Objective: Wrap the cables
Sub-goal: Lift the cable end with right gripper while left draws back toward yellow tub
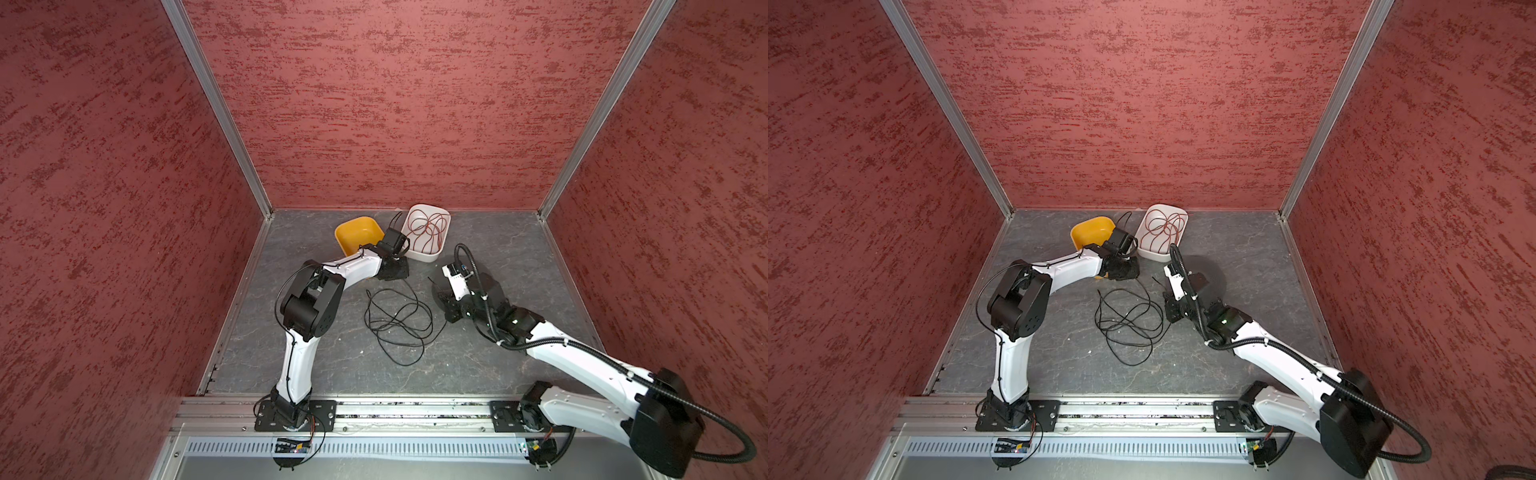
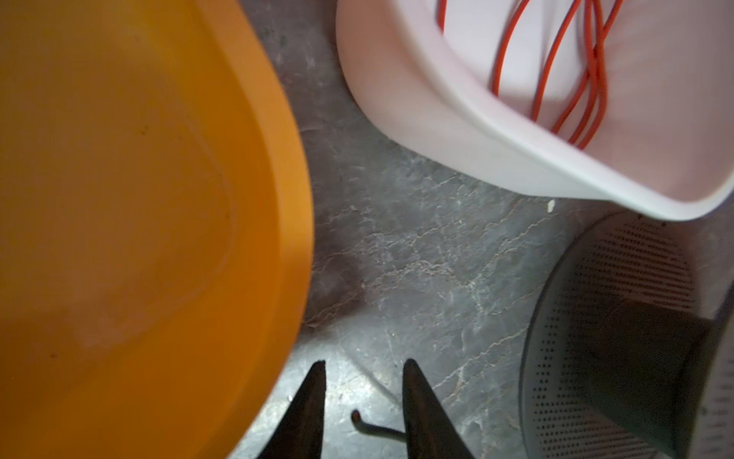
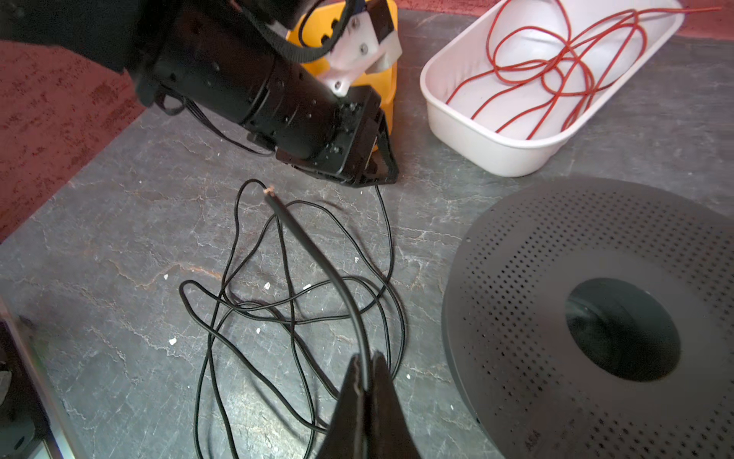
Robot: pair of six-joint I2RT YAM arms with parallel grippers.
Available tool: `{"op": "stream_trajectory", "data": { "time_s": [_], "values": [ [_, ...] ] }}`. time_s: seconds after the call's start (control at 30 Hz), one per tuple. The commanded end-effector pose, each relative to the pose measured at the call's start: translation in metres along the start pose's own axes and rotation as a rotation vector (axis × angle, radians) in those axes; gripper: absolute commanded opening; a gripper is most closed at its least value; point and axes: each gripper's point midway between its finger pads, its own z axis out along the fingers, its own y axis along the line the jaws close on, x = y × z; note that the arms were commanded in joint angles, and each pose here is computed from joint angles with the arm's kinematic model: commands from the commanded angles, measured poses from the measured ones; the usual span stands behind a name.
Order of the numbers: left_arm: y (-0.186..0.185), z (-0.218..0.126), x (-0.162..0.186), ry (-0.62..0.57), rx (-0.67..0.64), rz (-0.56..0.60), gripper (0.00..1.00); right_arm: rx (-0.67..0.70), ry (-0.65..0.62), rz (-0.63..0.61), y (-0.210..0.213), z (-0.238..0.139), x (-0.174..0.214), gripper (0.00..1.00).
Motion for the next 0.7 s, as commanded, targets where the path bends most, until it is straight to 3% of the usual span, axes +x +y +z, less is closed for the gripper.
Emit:
{"op": "stream_trajectory", "data": {
  "time_s": [0.0, 0.13, 0.33, 0.4, 0.67],
  "values": [
    [0.001, 0.006, -0.002, -0.006, -0.019, 0.004, 0.28, 0.043, -0.077, 0.043, -0.01, -0.011, -0.015, 0.0],
    [-0.001, 0.007, -0.001, -0.003, -0.007, 0.003, 0.23, 0.058, -0.101, 0.063, -0.015, -0.017, -0.021, 0.0],
    [-0.005, 0.002, 0.001, 0.0, 0.005, 0.006, 0.0, 0.095, -0.118, 0.095, -0.025, -0.02, -0.026, 0.0],
    [-0.005, -0.007, 0.001, -0.003, 0.005, 0.014, 0.0, 0.124, -0.126, 0.111, -0.031, -0.022, -0.029, 0.0],
    [-0.001, -0.104, -0.018, -0.098, -0.051, 0.102, 0.0, 0.173, -0.224, 0.158, -0.047, -0.054, -0.08, 0.0]
  ]
}}
